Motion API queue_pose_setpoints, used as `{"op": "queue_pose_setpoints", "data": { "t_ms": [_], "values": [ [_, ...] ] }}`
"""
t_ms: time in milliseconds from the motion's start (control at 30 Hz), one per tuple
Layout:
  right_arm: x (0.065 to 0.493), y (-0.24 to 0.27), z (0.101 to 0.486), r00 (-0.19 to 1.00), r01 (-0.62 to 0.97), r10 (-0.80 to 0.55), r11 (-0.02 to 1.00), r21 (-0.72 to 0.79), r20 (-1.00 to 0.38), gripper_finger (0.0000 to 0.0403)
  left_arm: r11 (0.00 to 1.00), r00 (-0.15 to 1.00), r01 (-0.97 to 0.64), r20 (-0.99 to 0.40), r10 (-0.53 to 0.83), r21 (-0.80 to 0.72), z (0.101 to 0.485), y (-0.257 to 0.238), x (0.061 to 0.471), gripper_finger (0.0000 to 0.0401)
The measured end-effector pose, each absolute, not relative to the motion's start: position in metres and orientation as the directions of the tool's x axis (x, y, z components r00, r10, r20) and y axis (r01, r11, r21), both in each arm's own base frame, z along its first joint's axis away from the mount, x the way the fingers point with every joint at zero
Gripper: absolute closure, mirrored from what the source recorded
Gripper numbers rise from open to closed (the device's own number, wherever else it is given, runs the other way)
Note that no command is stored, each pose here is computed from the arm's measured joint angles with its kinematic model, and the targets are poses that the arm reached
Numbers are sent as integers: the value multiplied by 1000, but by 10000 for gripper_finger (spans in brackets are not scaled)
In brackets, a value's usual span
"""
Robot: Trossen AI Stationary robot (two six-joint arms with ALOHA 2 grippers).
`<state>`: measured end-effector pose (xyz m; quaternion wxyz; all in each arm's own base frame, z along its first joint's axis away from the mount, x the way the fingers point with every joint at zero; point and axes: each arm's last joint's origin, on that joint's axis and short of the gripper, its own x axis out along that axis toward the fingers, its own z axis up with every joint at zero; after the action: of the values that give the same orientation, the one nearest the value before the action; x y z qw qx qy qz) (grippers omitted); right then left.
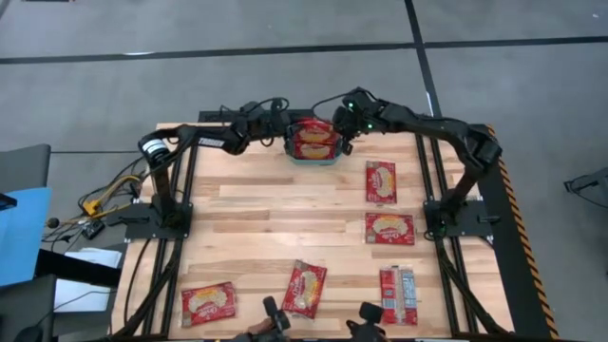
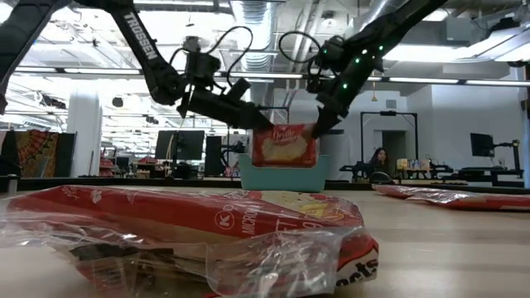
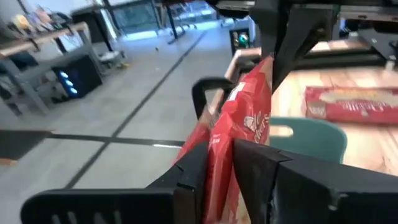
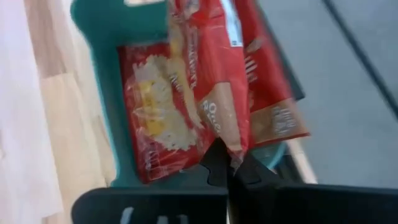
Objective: Sort popcorn bags into baskets
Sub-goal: Put the red popcorn bag into the blue bin
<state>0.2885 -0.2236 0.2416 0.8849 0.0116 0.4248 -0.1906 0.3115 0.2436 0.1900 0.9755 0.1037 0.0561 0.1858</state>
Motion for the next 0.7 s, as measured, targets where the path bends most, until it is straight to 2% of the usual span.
{"op": "queue_pose_setpoints", "data": {
  "t_ms": [267,700],
  "values": [
    [292,-234,226,556,347,-324,927,-140,-765,400,884,893,-390,-127,431,256,182,249,316,364],
    [289,-245,215,545,360,-313,925,-121,-778,400,871,867,-409,-183,464,273,177,250,314,365]
  ]
}}
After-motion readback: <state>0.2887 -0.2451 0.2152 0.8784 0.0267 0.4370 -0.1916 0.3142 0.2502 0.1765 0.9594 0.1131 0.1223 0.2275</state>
